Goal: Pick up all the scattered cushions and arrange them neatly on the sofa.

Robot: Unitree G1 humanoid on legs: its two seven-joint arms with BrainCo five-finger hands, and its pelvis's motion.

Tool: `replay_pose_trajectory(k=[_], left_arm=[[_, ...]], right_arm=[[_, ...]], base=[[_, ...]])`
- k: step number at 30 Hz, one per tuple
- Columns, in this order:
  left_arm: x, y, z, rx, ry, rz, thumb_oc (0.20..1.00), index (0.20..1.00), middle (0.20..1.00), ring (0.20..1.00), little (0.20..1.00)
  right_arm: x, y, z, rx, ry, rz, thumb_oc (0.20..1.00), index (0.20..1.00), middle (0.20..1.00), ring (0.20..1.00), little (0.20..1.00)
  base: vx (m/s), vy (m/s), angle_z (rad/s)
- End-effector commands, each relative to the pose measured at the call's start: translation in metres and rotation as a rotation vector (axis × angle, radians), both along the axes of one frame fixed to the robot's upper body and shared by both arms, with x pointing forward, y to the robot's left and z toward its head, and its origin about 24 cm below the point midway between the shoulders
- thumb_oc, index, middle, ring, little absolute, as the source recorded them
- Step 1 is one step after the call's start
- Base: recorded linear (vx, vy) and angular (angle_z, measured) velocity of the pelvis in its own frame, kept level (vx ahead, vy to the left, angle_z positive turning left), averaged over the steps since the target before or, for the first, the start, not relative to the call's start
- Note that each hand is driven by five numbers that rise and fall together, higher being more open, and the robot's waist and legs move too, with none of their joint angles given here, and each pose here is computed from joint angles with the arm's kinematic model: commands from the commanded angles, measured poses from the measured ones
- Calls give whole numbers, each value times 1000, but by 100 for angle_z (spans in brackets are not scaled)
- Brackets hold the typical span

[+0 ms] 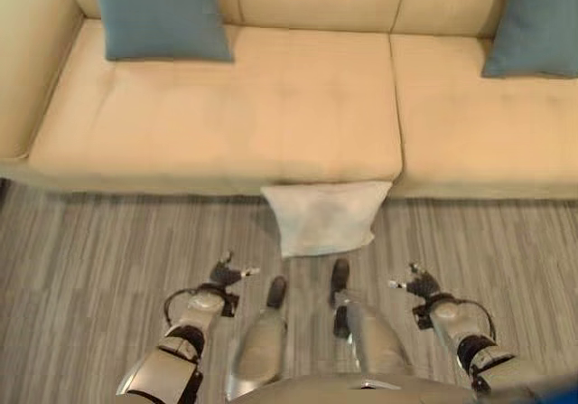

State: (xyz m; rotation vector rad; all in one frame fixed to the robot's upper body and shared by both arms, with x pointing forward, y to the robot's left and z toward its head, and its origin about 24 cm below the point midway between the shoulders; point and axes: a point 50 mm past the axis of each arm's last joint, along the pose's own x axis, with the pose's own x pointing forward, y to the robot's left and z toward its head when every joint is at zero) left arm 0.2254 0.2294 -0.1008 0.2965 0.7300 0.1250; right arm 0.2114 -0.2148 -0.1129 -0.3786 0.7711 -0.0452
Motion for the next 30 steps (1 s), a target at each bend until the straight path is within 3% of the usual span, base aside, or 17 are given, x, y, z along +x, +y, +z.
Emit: replay_pose_trajectory(k=[1, 7, 10, 11, 12, 16, 19, 30], left_arm=[[5, -3, 6, -16, -67, 17, 1000, 1000, 1000, 1000, 1000], [25, -12, 21, -51, -166, 34, 1000, 1000, 1000, 1000, 1000], [58, -18, 50, -79, -307, 80, 1000, 1000, 1000, 1000, 1000], [86, -17, 79, -76, -414, 108, 1000, 1000, 1000, 1000, 1000], [87, -17, 80, -76, -416, 109, 1000, 1000, 1000, 1000, 1000], [146, -18, 170, -79, -698, 155, 1000, 1000, 1000, 1000, 1000], [161, -18, 205, -79, -789, 176, 1000, 1000, 1000, 1000, 1000], [176, -26, 249, -145, -894, 197, 1000, 1000, 1000, 1000, 1000]], right_arm=[[-8, -23, 4, -49, -28, -56, 1000, 1000, 1000, 1000, 1000], [21, -18, 22, -67, -135, -35, 1000, 1000, 1000, 1000, 1000], [57, -14, 53, -102, -284, -22, 1000, 1000, 1000, 1000, 1000], [87, -13, 83, -121, -402, -29, 1000, 1000, 1000, 1000, 1000], [88, -13, 84, -121, -404, -29, 1000, 1000, 1000, 1000, 1000], [150, -25, 181, -169, -723, -114, 1000, 1000, 1000, 1000, 1000], [164, -30, 220, -198, -841, -162, 1000, 1000, 1000, 1000, 1000], [173, -48, 276, -236, -1010, -269, 1000, 1000, 1000, 1000, 1000]], base=[[-59, -53, 47], [-45, 20, 14], [-104, 70, -1], [-64, 42, -7], [-82, 49, -17], [-80, 57, -2], [3, 40, 3], [25, 26, -8]])
